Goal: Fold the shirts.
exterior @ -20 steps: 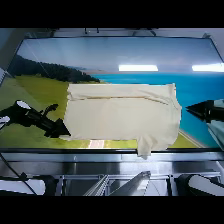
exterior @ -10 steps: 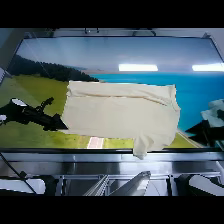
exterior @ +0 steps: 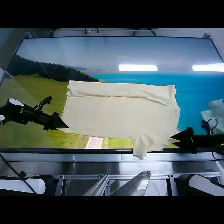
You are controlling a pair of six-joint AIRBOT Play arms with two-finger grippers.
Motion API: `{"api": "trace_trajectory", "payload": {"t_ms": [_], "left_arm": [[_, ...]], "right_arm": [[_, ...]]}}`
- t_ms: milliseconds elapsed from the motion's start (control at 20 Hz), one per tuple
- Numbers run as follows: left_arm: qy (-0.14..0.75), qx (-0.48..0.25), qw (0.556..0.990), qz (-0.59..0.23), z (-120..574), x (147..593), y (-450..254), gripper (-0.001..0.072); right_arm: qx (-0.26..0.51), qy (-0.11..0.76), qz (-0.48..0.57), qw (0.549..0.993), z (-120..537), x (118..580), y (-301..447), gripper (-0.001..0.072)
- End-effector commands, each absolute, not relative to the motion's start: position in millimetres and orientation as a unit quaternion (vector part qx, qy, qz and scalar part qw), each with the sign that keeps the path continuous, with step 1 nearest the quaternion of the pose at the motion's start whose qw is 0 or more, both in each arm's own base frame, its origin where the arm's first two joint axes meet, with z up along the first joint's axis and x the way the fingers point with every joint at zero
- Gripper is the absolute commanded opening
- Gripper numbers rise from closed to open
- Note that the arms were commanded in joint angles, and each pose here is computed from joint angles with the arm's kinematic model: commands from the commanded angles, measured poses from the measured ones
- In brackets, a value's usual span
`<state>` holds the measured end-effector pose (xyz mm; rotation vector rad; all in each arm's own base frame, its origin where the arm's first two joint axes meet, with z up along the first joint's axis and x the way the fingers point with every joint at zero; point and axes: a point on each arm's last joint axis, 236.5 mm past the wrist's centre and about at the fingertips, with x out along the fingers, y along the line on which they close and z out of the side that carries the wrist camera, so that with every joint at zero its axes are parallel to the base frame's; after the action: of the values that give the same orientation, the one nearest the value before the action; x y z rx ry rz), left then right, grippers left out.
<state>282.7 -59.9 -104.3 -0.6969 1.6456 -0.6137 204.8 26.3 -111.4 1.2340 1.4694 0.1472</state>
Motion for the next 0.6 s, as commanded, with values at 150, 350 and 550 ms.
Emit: {"api": "trace_trajectory", "payload": {"t_ms": [150,350,550], "left_arm": [[0.709,-0.302,0.576,-0.272,-99.9,278.4,-62.1,0.0026],[0.709,-0.302,0.577,-0.271,-100.1,278.6,-62.0,0.0026],[0.712,-0.304,0.569,-0.277,-97.3,275.2,-63.7,0.0026]], "right_arm": [[0.522,0.614,0.099,0.584,-119.4,226.7,58.1,0.0423],[0.534,0.607,0.143,0.571,-99.9,227.4,70.1,0.0206],[0.563,0.602,0.189,0.534,-72.2,222.7,86.1,0.0014]]}}
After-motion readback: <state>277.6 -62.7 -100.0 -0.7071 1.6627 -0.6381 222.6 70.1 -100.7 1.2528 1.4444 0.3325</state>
